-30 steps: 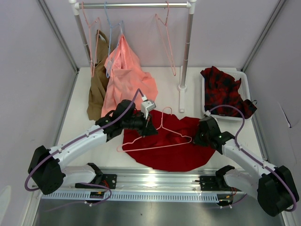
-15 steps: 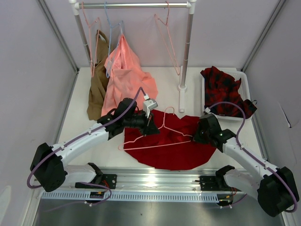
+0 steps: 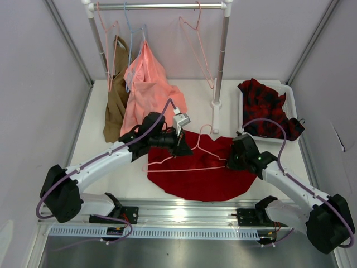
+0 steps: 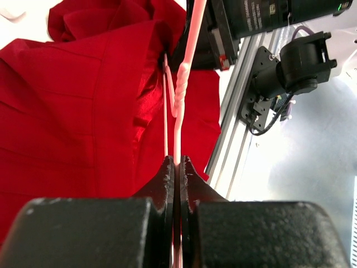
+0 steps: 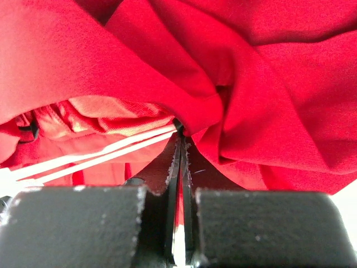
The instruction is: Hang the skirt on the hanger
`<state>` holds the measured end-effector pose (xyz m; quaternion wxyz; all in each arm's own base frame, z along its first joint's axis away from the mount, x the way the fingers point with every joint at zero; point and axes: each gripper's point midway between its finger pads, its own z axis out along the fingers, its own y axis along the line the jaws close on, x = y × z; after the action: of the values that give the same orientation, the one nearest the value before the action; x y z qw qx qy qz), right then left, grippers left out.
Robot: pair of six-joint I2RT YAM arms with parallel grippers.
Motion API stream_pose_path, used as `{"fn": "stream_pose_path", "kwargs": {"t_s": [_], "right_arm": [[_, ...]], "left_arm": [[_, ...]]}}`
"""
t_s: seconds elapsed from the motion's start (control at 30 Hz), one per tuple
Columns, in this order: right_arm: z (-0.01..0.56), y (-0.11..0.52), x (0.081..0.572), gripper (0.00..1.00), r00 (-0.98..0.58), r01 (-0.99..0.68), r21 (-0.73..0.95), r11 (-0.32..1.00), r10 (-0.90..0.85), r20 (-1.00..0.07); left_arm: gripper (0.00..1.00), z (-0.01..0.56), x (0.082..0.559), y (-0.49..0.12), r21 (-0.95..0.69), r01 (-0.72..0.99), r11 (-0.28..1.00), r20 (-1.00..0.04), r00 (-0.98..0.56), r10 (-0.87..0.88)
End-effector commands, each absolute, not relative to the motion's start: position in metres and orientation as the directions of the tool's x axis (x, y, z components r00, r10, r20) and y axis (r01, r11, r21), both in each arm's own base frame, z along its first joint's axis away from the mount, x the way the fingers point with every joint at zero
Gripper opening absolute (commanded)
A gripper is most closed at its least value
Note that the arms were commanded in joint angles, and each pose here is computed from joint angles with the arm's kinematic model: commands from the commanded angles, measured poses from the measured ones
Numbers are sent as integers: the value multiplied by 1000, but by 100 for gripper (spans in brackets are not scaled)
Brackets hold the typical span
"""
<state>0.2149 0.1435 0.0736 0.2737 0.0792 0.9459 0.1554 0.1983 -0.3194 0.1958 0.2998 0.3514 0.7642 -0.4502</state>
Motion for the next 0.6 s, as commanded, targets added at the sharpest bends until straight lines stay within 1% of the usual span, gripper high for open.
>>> {"fn": "stream_pose_path", "kwargs": {"t_s": [0.0, 0.17, 0.23, 0.33, 0.4, 0.5, 0.57], "right_arm": [[102, 172, 226, 0, -814, -35, 409, 912, 212, -541], [101, 181, 228, 0, -816, -62, 406, 912, 187, -546], [92, 179, 228, 0, -828, -52, 386, 921, 176, -532], [87, 176, 228, 4, -830, -33, 370, 929, 181, -528], [86, 173, 228, 5, -824, -30, 360, 932, 181, -537], [93, 175, 230, 4, -819, -44, 372, 927, 180, -545], [97, 176, 230, 4, -816, -48, 367, 929, 175, -550]], "left_arm": [[0, 220, 210, -331, -450, 835, 316, -819, -527, 226], [0, 207, 212, -333, -471, 818, 331, -796, -555, 240], [0, 205, 213, -333, -475, 813, 336, -793, -561, 237], [0, 202, 212, -333, -480, 810, 336, -790, -566, 236], [0, 198, 212, -333, -485, 807, 336, -784, -572, 242], [0, 197, 208, -335, -500, 808, 310, -780, -576, 242], [0, 199, 203, -338, -511, 815, 272, -786, -572, 235]]}}
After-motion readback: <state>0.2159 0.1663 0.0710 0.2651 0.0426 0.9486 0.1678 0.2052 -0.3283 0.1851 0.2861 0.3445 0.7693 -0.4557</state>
